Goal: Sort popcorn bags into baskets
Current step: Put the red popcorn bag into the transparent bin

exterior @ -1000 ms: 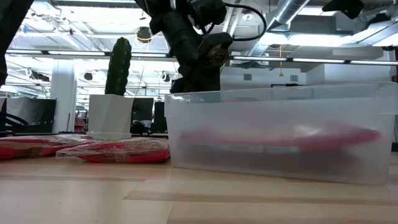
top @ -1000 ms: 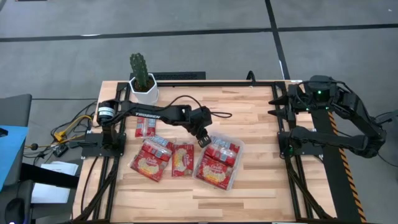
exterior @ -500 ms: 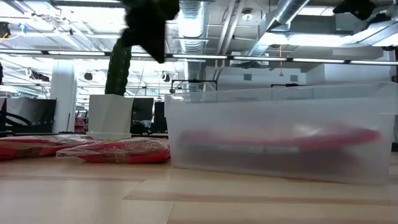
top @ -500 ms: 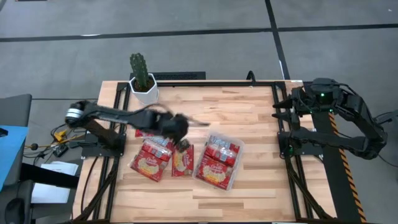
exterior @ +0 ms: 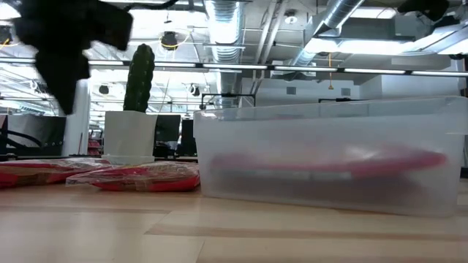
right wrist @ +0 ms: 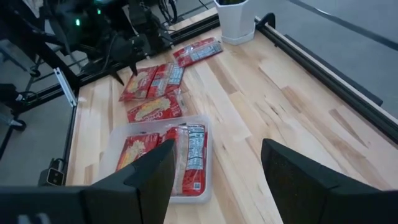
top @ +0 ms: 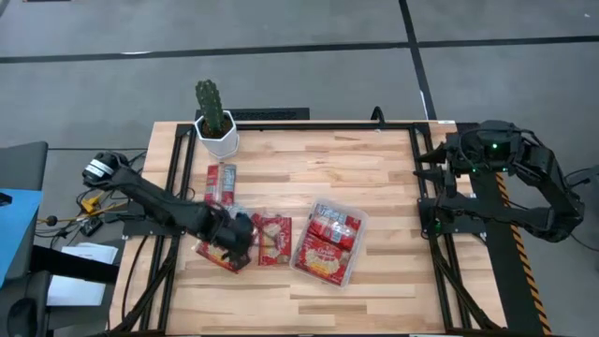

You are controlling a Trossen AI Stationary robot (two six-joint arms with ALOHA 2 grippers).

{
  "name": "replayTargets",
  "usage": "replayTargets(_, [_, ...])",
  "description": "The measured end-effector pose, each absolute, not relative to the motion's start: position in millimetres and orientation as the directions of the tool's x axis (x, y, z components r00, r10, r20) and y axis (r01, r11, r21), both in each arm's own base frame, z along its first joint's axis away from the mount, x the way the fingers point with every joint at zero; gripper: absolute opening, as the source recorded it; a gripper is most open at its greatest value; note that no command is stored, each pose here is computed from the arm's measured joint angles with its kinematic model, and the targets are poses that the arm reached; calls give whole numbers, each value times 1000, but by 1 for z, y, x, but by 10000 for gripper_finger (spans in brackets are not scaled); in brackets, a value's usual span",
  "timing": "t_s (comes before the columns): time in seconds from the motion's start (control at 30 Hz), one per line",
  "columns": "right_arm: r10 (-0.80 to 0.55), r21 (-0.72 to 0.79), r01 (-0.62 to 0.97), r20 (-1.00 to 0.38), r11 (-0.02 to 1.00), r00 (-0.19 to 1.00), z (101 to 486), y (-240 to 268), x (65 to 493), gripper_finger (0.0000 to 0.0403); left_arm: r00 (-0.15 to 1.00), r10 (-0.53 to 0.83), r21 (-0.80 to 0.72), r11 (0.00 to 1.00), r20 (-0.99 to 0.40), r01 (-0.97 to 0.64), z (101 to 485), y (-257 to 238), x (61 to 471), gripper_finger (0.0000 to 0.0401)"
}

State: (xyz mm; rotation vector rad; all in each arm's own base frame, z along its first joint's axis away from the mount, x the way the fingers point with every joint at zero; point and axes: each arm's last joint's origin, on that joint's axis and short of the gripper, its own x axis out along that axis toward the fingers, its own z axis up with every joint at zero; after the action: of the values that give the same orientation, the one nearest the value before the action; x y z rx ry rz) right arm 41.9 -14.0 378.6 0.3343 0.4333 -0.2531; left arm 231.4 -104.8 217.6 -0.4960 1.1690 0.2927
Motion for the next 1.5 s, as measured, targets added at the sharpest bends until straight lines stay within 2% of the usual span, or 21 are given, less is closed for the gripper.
replayTargets(0.1, [-169,262,310,-450,914,877,378,-14,42,260,355,-36,-198,879,-934,-434,208,-113,223,254])
replayTargets(0.2, [-169,263,311,-451,913,876,378,-14,42,260,346,6,-141,906,-938,-400,199,-119,217,265])
replayTargets(0.37, [-169,275,317,-452,908,876,378,-14,42,260,348,67,-47,949,-935,-310,178,-128,213,267])
replayTargets(0.5, [-170,278,320,-452,906,875,378,-14,42,260,338,62,-18,973,-939,-228,160,-135,216,268])
replayTargets(0.73, [-173,291,328,-453,898,875,378,-14,42,260,224,59,26,988,-973,-151,130,-141,224,266])
replayTargets(0.83, [-173,296,330,-452,896,875,378,-14,42,260,185,39,5,984,-982,-180,126,-142,225,240])
replayTargets(0.9, [-173,297,330,-453,896,875,378,-14,42,260,184,46,5,976,-982,-216,125,-141,225,205])
replayTargets(1.0, [-173,296,330,-452,896,875,378,-14,42,260,193,76,24,967,-978,-255,125,-138,224,132])
replayTargets(1.13, [-173,296,330,-453,896,875,378,-14,42,260,200,44,-14,960,-979,-280,125,-138,226,27])
replayTargets(1.33, [-173,296,330,-453,896,875,378,-14,42,260,222,18,-60,938,-975,-341,137,-144,237,6])
replayTargets(1.5, [-173,290,328,-453,899,875,378,-14,42,260,266,-13,-108,932,-964,-347,163,-152,256,2])
